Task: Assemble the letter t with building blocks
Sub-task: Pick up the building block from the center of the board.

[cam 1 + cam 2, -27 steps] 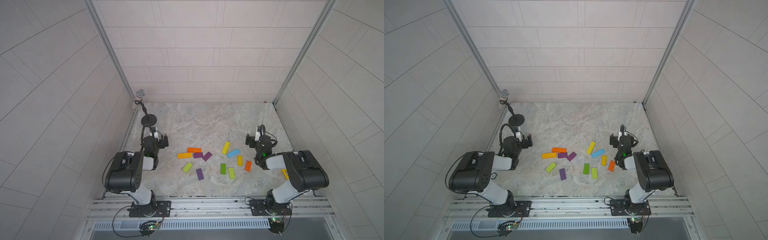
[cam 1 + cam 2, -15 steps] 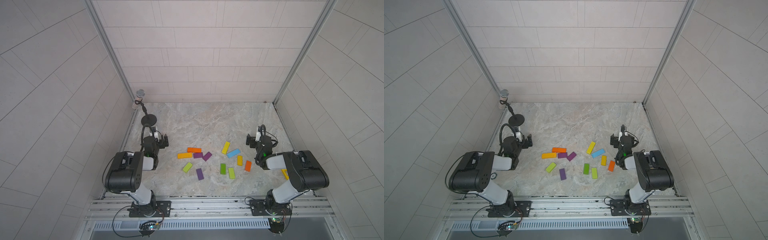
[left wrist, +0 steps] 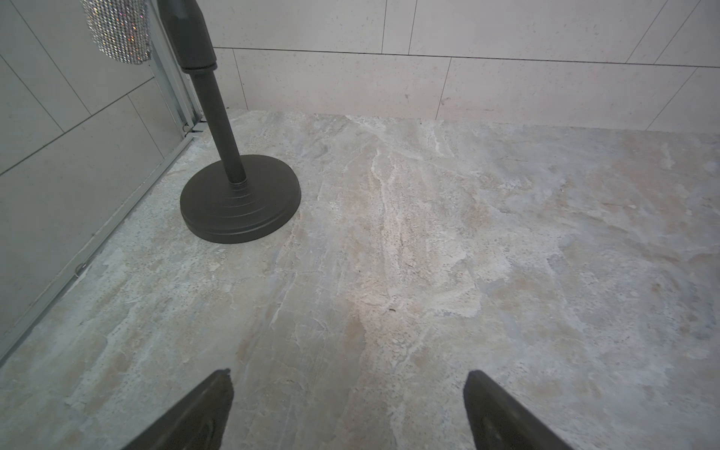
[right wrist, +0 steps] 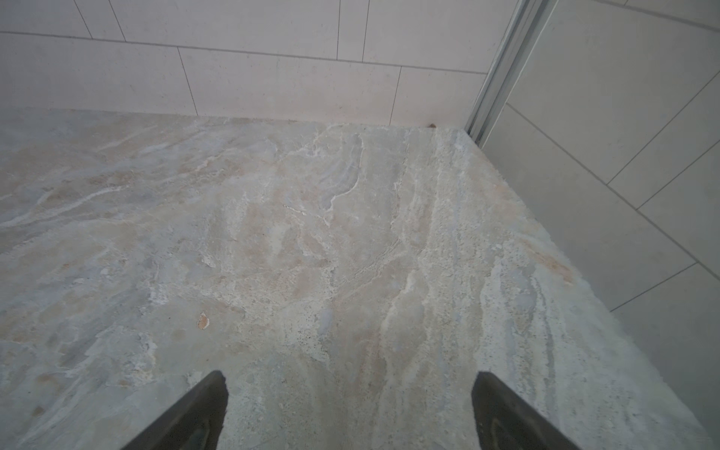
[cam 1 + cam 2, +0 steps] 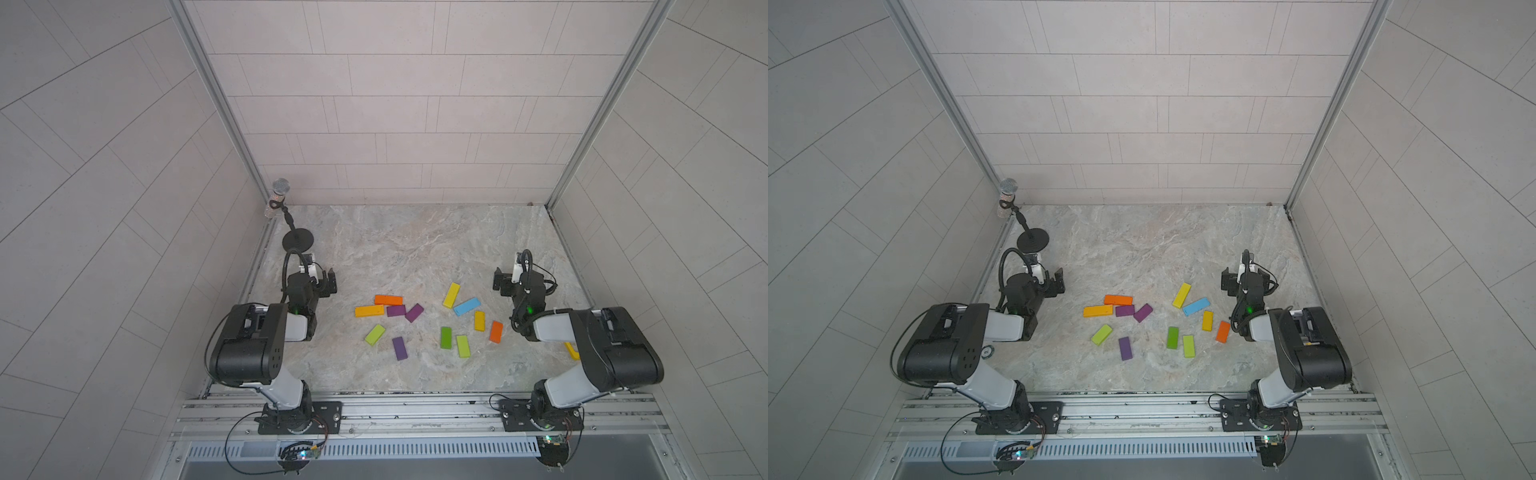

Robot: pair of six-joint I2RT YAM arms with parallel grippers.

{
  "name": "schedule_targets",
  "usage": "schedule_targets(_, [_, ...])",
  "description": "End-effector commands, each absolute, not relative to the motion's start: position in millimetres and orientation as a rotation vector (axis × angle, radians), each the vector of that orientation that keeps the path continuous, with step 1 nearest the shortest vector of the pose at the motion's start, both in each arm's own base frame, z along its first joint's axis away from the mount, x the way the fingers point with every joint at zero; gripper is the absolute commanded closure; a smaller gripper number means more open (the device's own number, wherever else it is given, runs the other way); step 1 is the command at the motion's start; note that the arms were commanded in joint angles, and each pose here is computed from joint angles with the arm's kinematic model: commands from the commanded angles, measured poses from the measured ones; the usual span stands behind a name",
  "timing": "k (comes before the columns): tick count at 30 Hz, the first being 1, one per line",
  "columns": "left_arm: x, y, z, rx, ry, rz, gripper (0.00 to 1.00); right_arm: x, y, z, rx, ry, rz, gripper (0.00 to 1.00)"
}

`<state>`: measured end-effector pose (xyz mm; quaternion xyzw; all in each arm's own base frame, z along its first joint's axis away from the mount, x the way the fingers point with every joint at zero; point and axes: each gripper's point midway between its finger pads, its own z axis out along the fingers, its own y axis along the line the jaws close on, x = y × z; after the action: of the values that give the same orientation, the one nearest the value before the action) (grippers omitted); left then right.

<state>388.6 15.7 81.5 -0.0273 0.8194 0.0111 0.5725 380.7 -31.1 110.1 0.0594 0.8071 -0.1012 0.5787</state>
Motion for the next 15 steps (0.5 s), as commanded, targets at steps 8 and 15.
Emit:
schedule_targets(8, [346,-25,169,0.038,1.741,0.166,0.14,344,57,203,-0.009,2.056,-0.056,0.0])
schedule_targets(15, [332,-73,179,0.048,1.949,-0.019,0.16,283,144,196,-0.127,2.149,0.259,0.0])
